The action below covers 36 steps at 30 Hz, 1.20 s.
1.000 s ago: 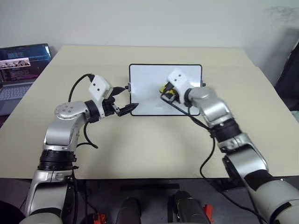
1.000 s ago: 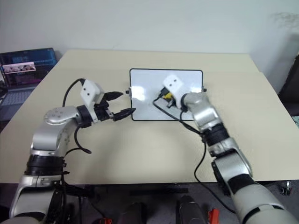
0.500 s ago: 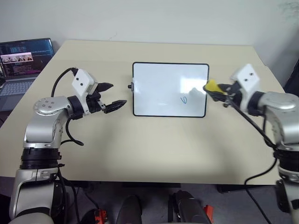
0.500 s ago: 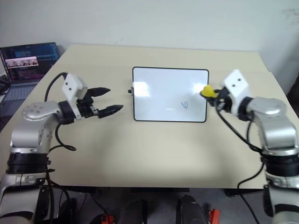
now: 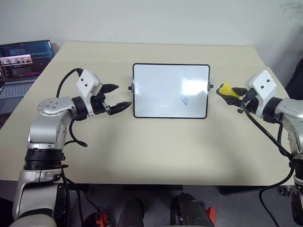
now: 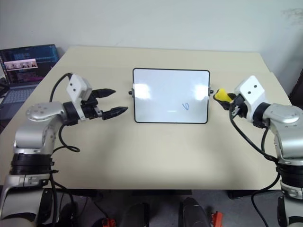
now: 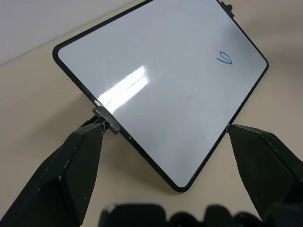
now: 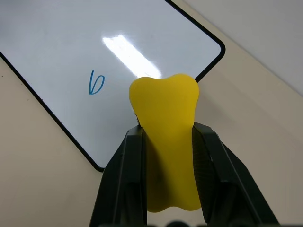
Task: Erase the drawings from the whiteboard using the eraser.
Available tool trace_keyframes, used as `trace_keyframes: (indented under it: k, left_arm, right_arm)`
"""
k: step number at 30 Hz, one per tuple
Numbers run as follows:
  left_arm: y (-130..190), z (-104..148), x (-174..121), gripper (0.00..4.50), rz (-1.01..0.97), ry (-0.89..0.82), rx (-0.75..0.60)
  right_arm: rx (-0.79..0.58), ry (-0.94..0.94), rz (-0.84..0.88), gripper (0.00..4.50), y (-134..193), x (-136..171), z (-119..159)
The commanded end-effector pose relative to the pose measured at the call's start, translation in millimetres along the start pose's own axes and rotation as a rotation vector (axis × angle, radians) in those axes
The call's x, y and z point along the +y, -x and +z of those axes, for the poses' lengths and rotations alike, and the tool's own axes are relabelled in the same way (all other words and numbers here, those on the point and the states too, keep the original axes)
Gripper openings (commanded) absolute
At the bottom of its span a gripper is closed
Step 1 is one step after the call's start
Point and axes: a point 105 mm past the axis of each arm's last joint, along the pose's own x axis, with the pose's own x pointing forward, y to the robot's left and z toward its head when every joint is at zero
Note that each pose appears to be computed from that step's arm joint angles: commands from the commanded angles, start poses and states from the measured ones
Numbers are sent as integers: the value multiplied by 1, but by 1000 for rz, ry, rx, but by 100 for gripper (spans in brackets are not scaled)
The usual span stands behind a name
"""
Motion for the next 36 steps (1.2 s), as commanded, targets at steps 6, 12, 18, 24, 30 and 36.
trace_keyframes:
  k: [6,12,18,24,30,36]
  left_arm:
    - [-3,16,-4,450,-21,-28,-52]
    - [-5,17,-4,450,-27,-30,-54]
    - [-6,17,-4,450,-33,-29,-56]
    - [-13,16,-10,450,-53,-21,-66]
    - [-15,17,-11,450,-63,-24,-66]
    - [-15,17,-11,450,-65,-26,-62]
  right_arm:
    - [-28,30,-7,97,3,-3,9]
    - [-31,27,-11,97,2,-2,9]
    - [-80,3,-11,97,-7,3,20]
    - [-109,-51,-65,97,-60,31,37]
    - [-50,-67,-155,97,-89,38,30]
    - [35,-65,-252,97,-104,21,11]
